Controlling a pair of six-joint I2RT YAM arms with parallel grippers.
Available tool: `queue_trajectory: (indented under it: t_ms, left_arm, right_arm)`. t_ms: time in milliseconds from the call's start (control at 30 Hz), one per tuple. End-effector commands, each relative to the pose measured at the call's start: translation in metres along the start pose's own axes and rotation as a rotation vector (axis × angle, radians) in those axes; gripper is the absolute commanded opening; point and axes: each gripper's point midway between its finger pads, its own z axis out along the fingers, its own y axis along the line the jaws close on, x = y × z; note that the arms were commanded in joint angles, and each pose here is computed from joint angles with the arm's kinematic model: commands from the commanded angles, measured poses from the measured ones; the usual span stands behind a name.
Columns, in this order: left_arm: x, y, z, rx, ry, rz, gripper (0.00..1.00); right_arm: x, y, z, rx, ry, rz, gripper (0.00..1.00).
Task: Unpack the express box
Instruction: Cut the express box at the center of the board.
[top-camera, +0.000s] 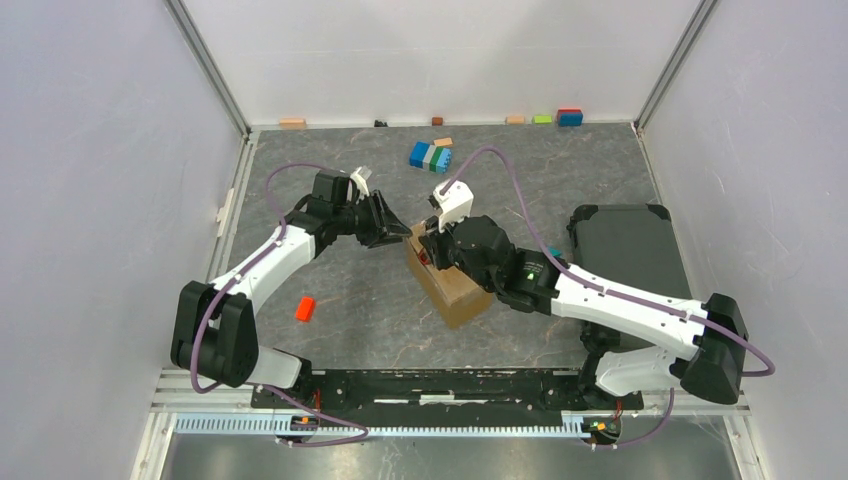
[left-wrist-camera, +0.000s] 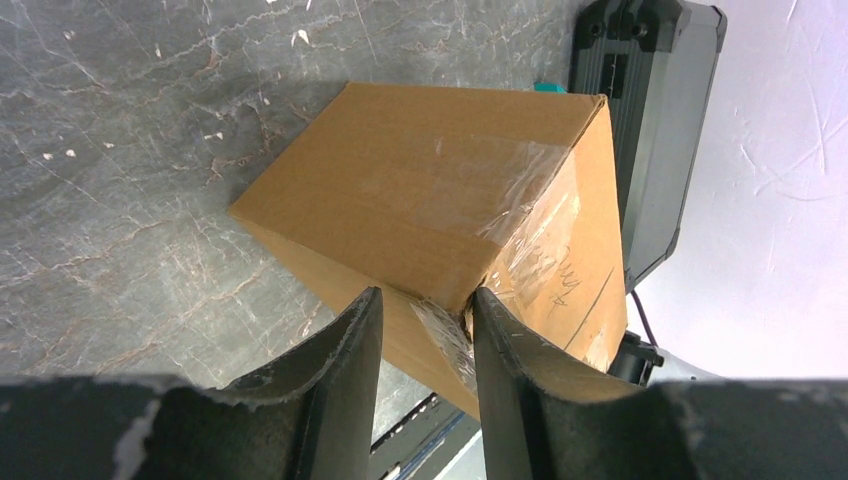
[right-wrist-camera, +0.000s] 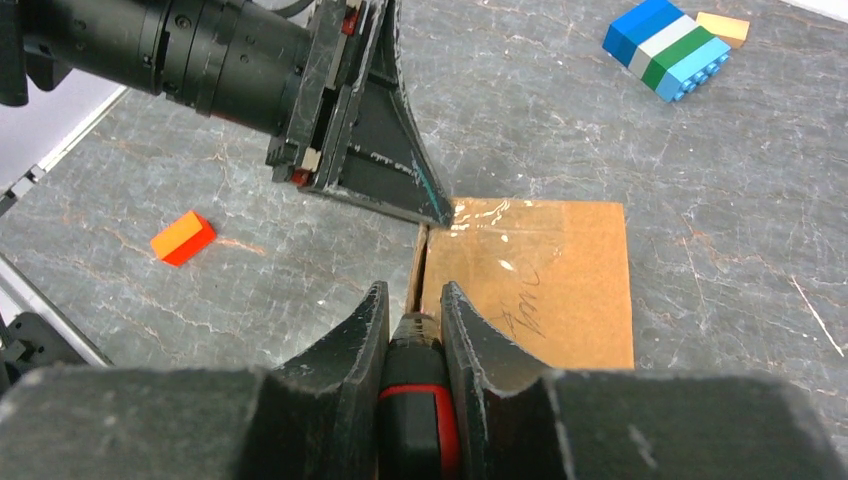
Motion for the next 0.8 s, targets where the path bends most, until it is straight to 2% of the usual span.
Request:
queue_trajectory:
  t_ms: [0,267,600,767]
  left_arm:
    - [-0.021,0.029,0.005,-0.140,-0.107,-0.021,0.44]
    - [-0.020,0.027,0.004,-0.137,-0.109,-0.014,0.44]
    - [-0.009,0.013,-0.003,-0.124,-0.083,0.056,0.46]
    - [-0.001,0.006,-0.010,-0.113,-0.067,0.096,0.49]
  right_arm:
    - [0.016,0.001,-0.008,0.008,0.099,-0.034,0.00]
    - [0.010,0.001,-0.013,0.012,0.113,-0.050,0.00]
    - [-0.007,-0.001,0.002,0.027,0.087,-0.084,0.00]
    - [-0.010,-0.005,0.015,-0.001,0.113,-0.105,0.00]
